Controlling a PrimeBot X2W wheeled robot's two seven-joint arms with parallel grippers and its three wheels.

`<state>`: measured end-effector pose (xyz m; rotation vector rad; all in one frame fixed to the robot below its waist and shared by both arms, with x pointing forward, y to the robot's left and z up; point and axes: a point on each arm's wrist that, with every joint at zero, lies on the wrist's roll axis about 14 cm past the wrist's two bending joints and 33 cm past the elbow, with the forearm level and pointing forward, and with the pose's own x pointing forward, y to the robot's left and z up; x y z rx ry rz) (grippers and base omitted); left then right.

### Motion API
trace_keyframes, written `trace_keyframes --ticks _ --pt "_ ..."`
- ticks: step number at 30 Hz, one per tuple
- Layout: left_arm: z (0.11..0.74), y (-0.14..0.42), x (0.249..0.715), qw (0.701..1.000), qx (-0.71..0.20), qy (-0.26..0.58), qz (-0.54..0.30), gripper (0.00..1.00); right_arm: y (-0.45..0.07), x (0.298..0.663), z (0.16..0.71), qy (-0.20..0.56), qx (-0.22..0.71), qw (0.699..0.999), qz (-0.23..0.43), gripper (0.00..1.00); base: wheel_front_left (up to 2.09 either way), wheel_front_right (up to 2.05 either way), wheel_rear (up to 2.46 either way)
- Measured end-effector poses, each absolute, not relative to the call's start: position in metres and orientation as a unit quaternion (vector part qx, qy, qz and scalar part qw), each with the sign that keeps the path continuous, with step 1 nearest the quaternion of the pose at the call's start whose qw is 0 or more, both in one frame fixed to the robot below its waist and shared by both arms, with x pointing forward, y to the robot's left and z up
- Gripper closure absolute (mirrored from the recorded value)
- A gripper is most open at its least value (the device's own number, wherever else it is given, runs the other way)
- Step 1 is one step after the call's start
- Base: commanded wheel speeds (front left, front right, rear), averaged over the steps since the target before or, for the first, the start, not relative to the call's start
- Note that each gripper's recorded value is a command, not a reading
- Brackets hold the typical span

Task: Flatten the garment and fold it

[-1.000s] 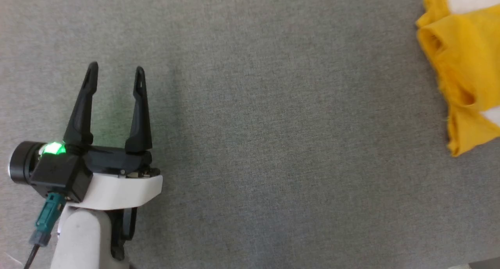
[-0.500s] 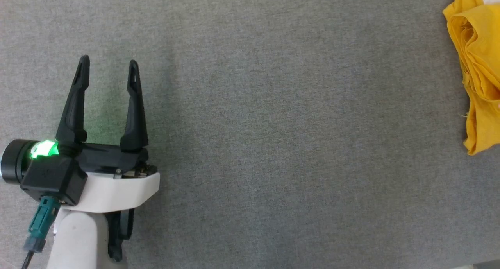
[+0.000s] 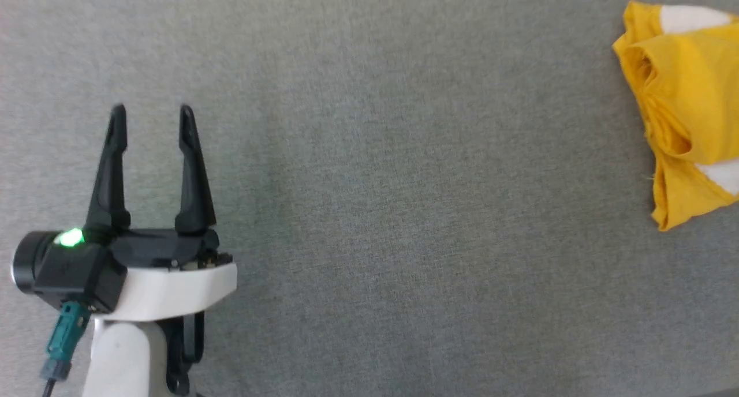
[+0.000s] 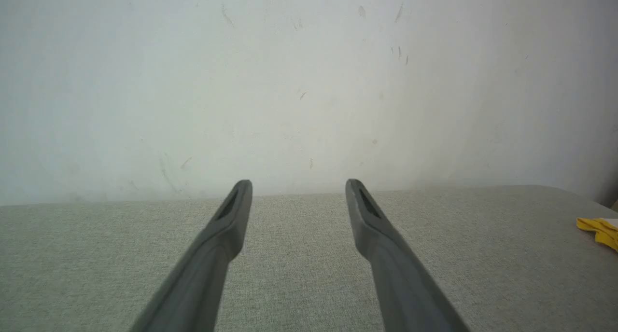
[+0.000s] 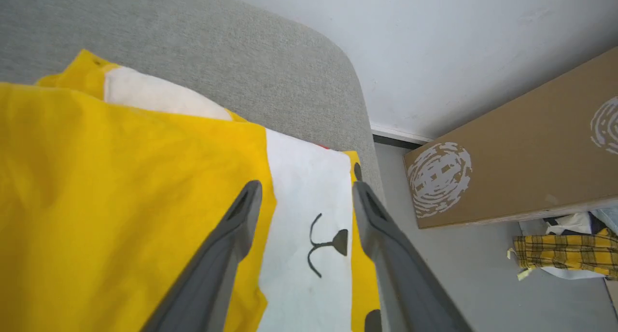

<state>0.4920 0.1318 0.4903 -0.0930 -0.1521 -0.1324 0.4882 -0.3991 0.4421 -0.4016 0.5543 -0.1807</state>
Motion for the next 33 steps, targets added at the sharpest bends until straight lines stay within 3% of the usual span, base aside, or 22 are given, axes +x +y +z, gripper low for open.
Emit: trace_keyframes --ticks 9,19,33 --pt "0.518 0.143 0.458 0.993 -0.059 -0.091 -0.048 0.00 -0.316 0.463 0.475 0.130 -0.081 0.987 -0.041 0.00 0.00 0.00 0.00" --pt "0.542 0.150 0.428 0.994 -0.045 -0.097 -0.040 0.00 -0.265 0.442 0.548 -0.029 -0.054 0.998 -0.030 0.00 0.00 0.00 0.00" --pt "0.516 0.170 0.376 0.998 -0.034 -0.046 -0.004 0.00 -0.212 0.389 0.521 -0.024 -0.053 0.998 -0.006 0.00 0.00 0.00 0.00"
